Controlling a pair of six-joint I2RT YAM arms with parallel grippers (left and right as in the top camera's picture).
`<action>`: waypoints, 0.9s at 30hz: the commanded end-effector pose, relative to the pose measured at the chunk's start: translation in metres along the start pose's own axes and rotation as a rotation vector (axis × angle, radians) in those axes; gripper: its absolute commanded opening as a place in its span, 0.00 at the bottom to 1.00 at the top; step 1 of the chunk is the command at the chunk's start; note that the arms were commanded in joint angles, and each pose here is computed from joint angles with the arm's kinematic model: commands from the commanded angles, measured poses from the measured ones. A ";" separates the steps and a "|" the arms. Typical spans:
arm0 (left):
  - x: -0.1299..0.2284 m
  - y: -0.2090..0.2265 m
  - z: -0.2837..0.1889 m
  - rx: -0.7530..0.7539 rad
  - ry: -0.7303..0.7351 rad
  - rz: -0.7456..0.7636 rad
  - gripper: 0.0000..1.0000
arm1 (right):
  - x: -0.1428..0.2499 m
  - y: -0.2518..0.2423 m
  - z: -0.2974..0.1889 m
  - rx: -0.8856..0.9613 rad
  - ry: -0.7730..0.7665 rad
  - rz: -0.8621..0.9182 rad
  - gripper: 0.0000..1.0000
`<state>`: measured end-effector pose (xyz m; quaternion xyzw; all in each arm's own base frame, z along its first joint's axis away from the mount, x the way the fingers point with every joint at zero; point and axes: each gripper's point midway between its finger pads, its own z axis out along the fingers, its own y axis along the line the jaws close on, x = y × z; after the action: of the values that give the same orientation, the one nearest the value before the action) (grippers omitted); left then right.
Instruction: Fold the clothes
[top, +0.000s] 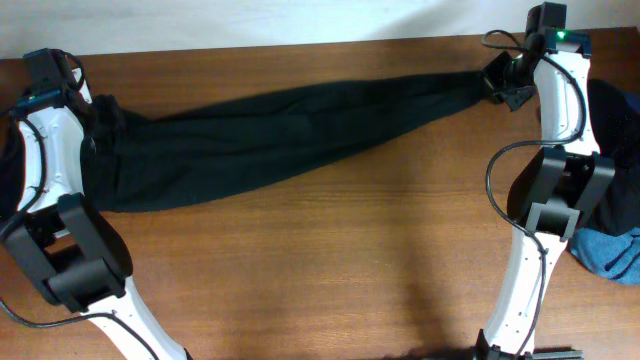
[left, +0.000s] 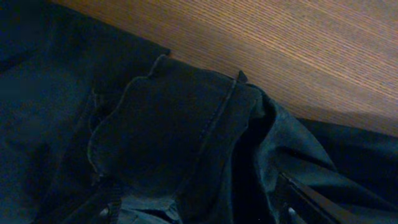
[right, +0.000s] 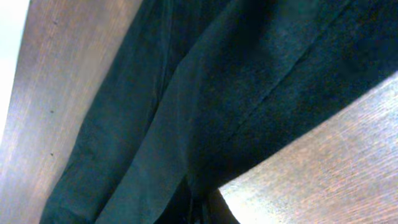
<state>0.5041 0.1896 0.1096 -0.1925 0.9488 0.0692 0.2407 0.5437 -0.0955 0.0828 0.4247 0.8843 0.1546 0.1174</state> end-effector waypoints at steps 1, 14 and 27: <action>-0.002 0.003 -0.003 -0.012 -0.008 0.014 0.79 | 0.002 0.013 -0.019 -0.041 -0.010 -0.005 0.04; -0.002 0.003 -0.003 -0.012 -0.008 0.014 0.79 | 0.007 0.008 -0.019 -0.020 0.011 -0.002 0.23; -0.003 0.005 -0.003 -0.013 -0.008 0.011 0.79 | 0.004 0.000 -0.016 0.020 -0.012 0.004 0.22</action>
<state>0.5040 0.1896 0.1095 -0.1925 0.9488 0.0692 0.2406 0.5348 -0.0938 0.0801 0.4295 0.8852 0.1493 0.0987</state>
